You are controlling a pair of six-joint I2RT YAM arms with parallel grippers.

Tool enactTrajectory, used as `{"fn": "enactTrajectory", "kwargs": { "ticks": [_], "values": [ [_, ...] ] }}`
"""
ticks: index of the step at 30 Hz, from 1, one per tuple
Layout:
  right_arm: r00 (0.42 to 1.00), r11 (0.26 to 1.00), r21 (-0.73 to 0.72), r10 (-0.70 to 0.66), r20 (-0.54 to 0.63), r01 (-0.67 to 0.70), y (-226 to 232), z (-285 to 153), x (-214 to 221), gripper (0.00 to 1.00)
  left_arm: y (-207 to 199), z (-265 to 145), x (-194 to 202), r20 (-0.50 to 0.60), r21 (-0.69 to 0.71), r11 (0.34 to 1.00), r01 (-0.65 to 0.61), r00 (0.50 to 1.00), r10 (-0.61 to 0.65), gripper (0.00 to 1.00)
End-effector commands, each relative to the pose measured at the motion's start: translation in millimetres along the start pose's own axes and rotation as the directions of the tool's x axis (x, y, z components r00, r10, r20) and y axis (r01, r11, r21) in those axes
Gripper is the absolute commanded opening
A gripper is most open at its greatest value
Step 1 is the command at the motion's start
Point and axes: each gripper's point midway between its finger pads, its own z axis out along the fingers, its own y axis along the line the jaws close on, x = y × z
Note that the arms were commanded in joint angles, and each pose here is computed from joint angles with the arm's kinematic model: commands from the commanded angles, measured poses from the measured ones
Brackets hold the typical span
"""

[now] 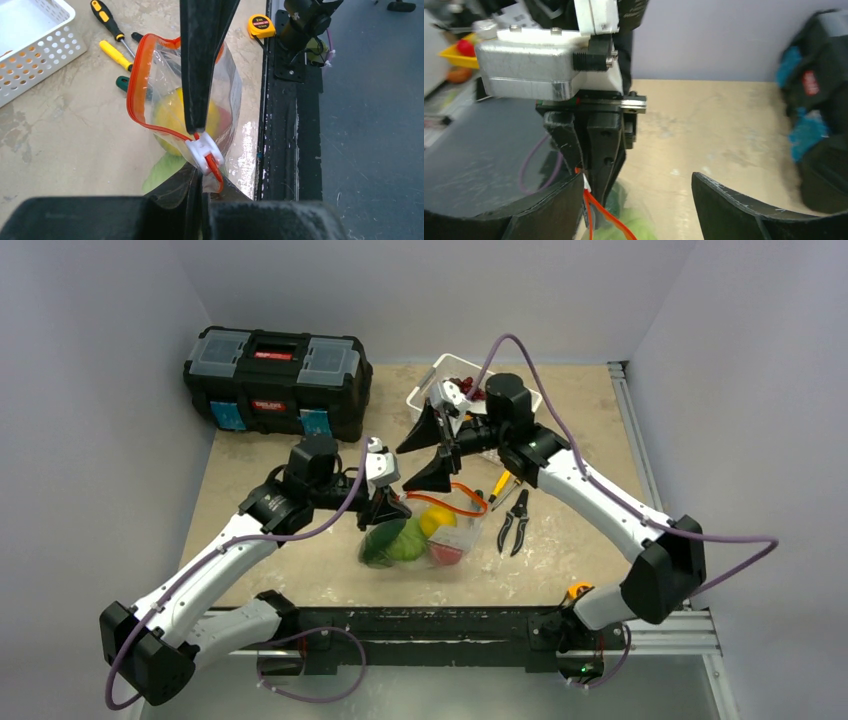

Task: Place the food in the zip-top bag and seal the zipper

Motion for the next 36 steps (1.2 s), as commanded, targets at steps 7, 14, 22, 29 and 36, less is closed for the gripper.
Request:
{"fn": "enactTrajectory", "kwargs": {
  "ticks": [7,14,22,29,36],
  "values": [
    [0.996,0.958,-0.274,0.085,-0.024,-0.088,38,0,7,0.71,-10,-5,-21,0.046,0.050,0.997,-0.058,0.997,0.056,0.00],
    [0.993,0.989,-0.094,0.114,0.012,-0.113,29,-2,-6,0.80,-5,-5,-22,0.046,0.028,0.998,-0.054,0.998,0.052,0.00],
    [0.995,0.988,-0.122,0.101,0.004,-0.099,45,17,0,0.61,-6,-4,-22,0.045,0.040,0.998,-0.044,0.998,0.042,0.00],
    [0.992,0.984,-0.120,0.127,-0.017,-0.128,43,20,11,0.49,-7,-4,-22,0.046,0.040,0.998,-0.043,0.998,0.042,0.00],
    [0.991,0.986,-0.104,0.128,-0.026,-0.130,42,19,19,0.44,-8,-5,-23,0.052,0.039,0.998,-0.050,0.998,0.048,0.00]
  ]
}}
